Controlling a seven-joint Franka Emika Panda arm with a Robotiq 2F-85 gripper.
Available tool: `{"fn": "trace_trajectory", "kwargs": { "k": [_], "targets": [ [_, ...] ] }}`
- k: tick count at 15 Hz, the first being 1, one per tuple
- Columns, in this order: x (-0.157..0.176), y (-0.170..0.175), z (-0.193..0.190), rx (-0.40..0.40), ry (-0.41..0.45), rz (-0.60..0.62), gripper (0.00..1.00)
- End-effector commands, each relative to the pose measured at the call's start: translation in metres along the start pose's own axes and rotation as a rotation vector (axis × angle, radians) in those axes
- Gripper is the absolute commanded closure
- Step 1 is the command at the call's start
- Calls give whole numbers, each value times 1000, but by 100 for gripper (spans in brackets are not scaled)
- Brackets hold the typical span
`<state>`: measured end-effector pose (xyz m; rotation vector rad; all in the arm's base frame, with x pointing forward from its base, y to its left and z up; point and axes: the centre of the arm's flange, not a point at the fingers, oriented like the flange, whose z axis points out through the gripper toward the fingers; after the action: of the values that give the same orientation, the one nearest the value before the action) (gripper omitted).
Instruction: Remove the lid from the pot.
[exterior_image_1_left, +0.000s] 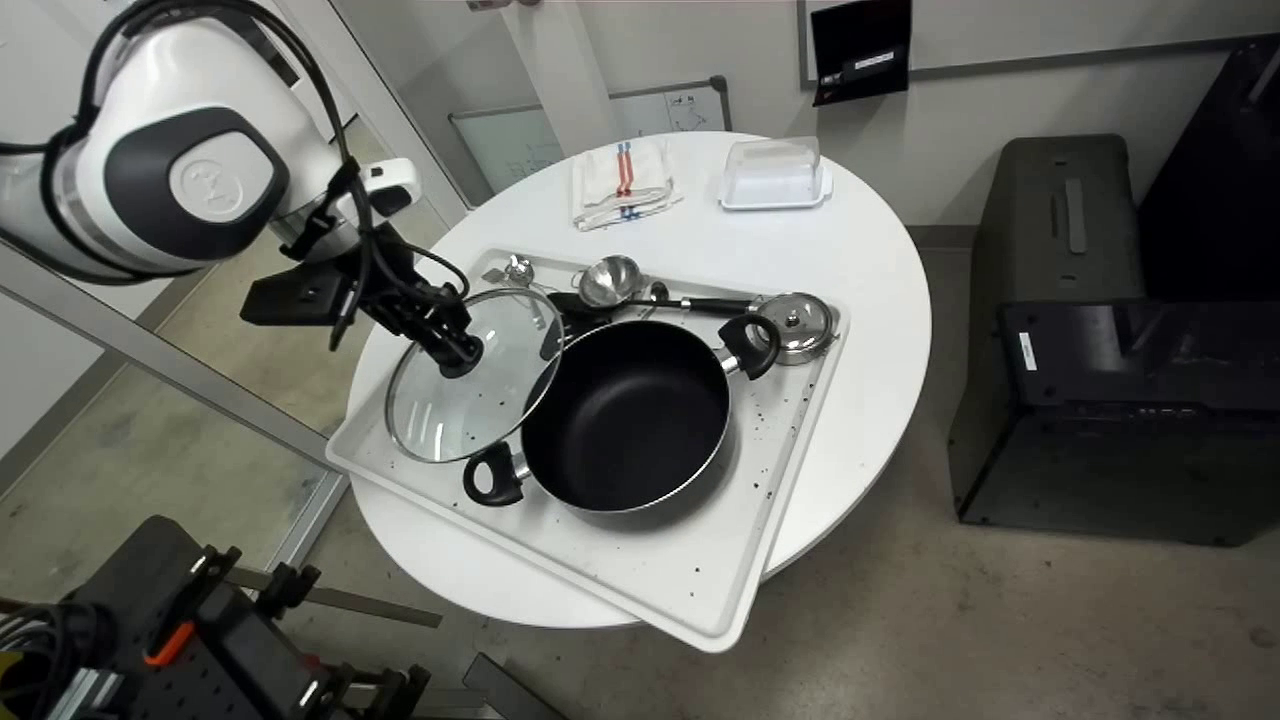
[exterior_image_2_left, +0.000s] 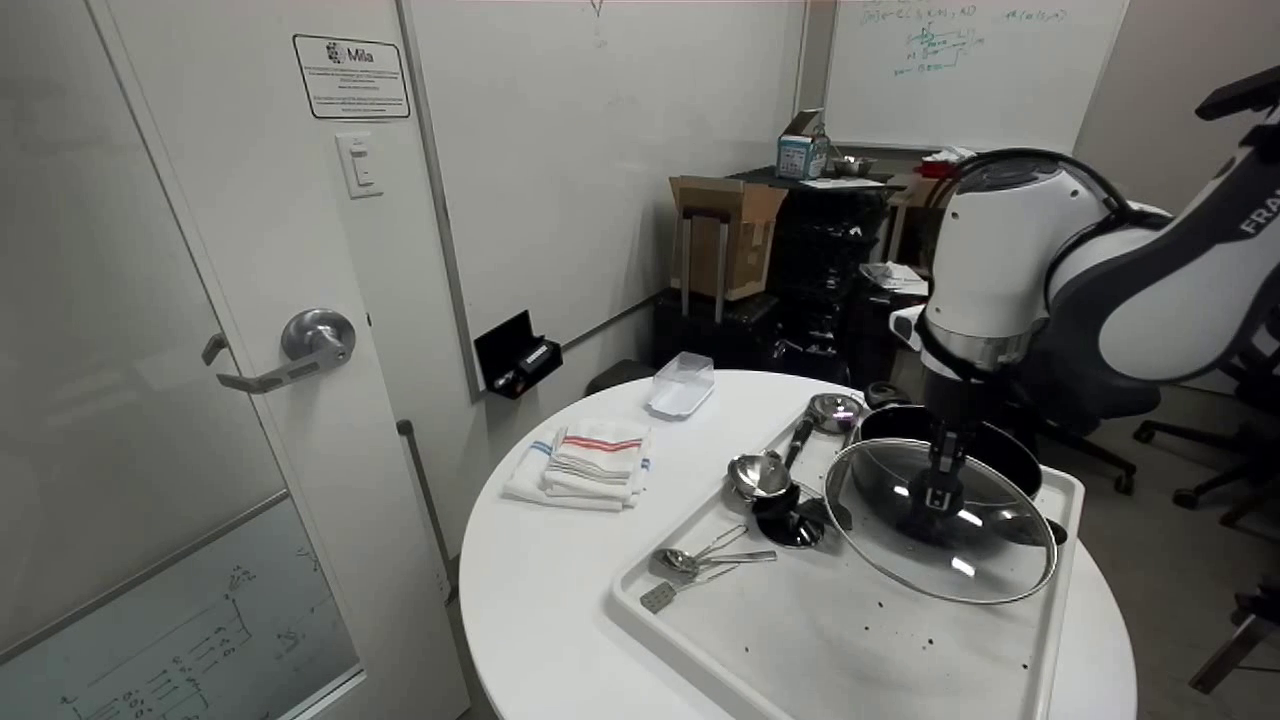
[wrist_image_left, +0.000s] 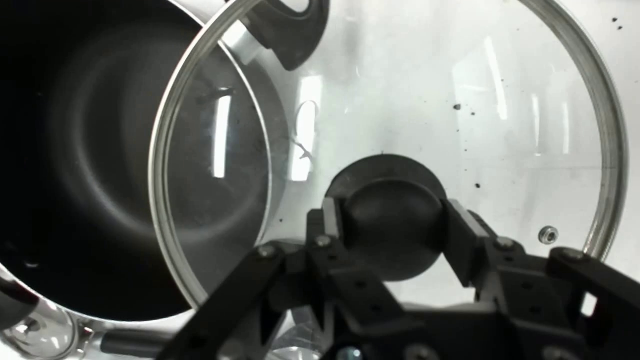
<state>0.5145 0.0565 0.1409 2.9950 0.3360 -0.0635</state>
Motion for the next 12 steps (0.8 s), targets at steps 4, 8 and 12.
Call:
{"fn": "trace_trajectory", "kwargs": {
  "k": [4,8,12],
  "targets": [
    [-10,-67,-20,-54,54,-111,74],
    [-4,-72,-5,-37,26,-117,49],
    [0,-72,6,-5,14,-137,74]
  ]
}}
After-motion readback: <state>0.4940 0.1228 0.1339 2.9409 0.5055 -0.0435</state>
